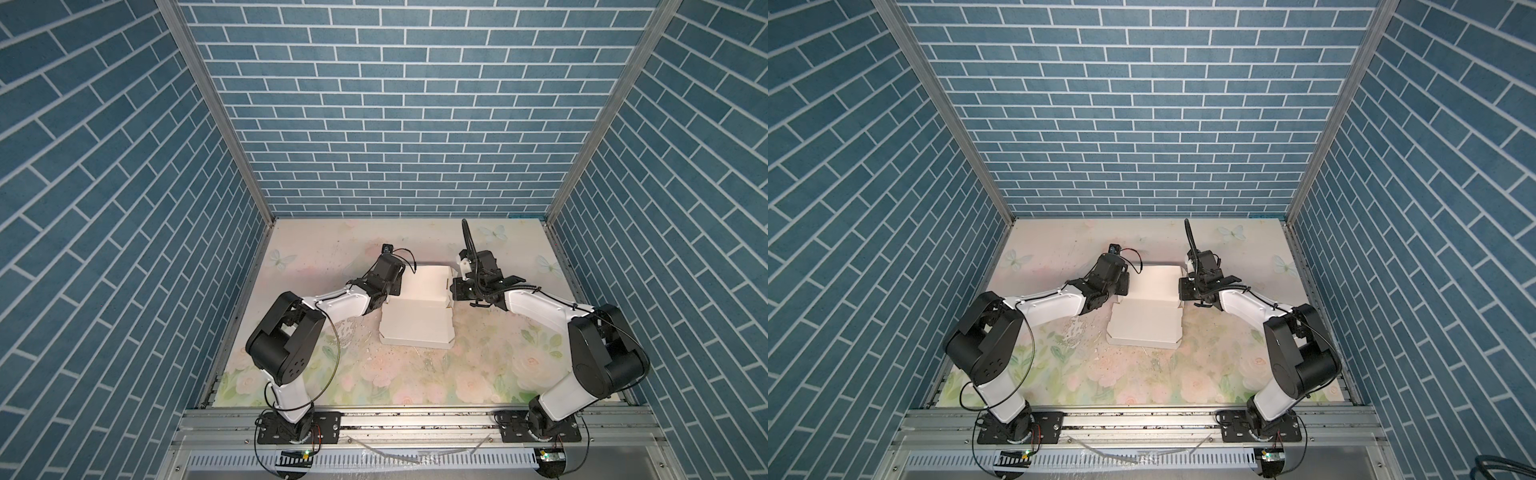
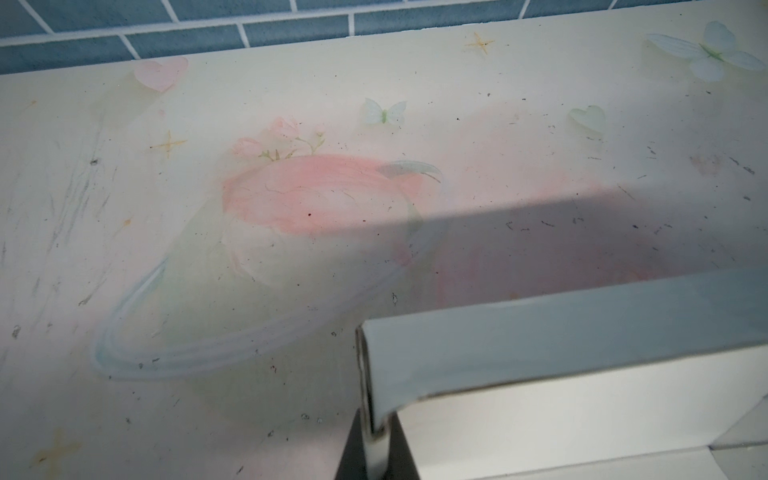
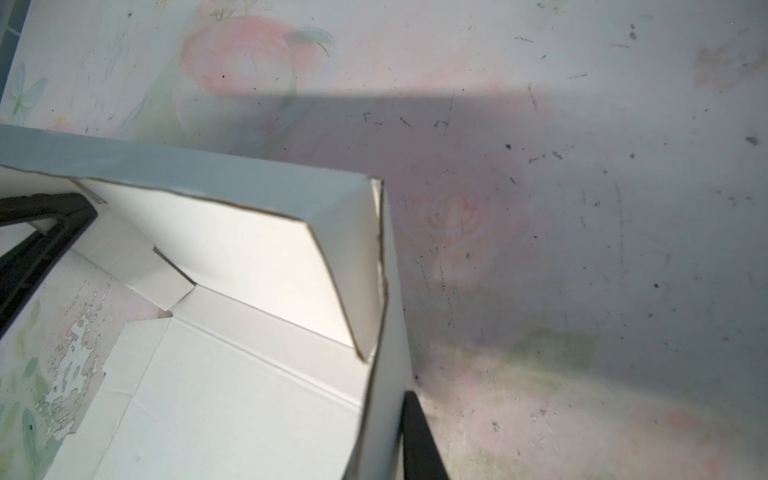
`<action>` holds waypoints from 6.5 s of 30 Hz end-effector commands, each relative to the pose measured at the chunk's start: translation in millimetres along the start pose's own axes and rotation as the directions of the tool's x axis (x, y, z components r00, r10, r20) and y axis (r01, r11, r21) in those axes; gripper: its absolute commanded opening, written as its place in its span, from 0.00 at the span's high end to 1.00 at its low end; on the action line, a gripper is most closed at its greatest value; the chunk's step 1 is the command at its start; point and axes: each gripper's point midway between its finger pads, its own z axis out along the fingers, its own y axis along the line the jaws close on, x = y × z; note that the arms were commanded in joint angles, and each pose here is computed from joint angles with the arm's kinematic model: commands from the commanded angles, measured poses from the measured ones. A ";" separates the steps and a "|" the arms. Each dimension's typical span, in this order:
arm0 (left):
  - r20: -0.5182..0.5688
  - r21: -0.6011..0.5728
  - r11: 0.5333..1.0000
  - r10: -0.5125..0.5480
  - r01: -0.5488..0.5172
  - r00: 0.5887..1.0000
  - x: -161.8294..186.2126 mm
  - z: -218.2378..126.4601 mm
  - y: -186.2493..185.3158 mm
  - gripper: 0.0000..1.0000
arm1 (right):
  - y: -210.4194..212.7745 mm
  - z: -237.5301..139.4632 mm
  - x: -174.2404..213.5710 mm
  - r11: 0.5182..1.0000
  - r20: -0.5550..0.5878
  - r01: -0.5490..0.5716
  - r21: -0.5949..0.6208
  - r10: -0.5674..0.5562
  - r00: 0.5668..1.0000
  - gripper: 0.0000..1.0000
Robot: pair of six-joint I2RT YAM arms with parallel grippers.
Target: Fold the paper box
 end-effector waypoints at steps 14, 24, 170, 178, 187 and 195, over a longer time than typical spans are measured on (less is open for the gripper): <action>-0.077 0.022 1.000 0.019 -0.017 0.997 47.5 2.3 -8.2 1.00 | 38.1 0.6 5.0 0.991 0.009 0.134 0.024 -0.134 0.991 0.93; 0.053 -0.014 1.000 0.008 -0.007 0.999 54.7 -14.3 3.9 1.00 | 29.1 -3.2 46.2 0.987 0.047 0.146 0.065 -0.149 0.988 0.94; 0.059 0.067 0.991 0.114 -0.118 0.992 96.8 -17.5 -10.7 1.00 | 14.9 -5.4 -12.1 0.961 0.225 0.276 0.007 -0.271 0.936 0.72; 0.051 0.078 0.989 0.125 -0.129 0.991 96.5 -14.9 -14.7 1.00 | 14.5 7.0 -14.8 0.960 0.240 0.279 0.005 -0.272 0.932 0.75; 0.043 0.076 0.988 0.134 -0.137 0.990 97.3 -12.6 -15.5 1.00 | 16.5 12.7 -22.0 0.949 0.265 0.316 0.014 -0.309 0.914 0.68; 0.045 0.071 0.988 0.134 -0.137 0.990 96.5 -11.7 -14.8 1.00 | 7.7 18.2 -27.8 0.951 0.274 0.303 0.067 -0.310 0.910 0.74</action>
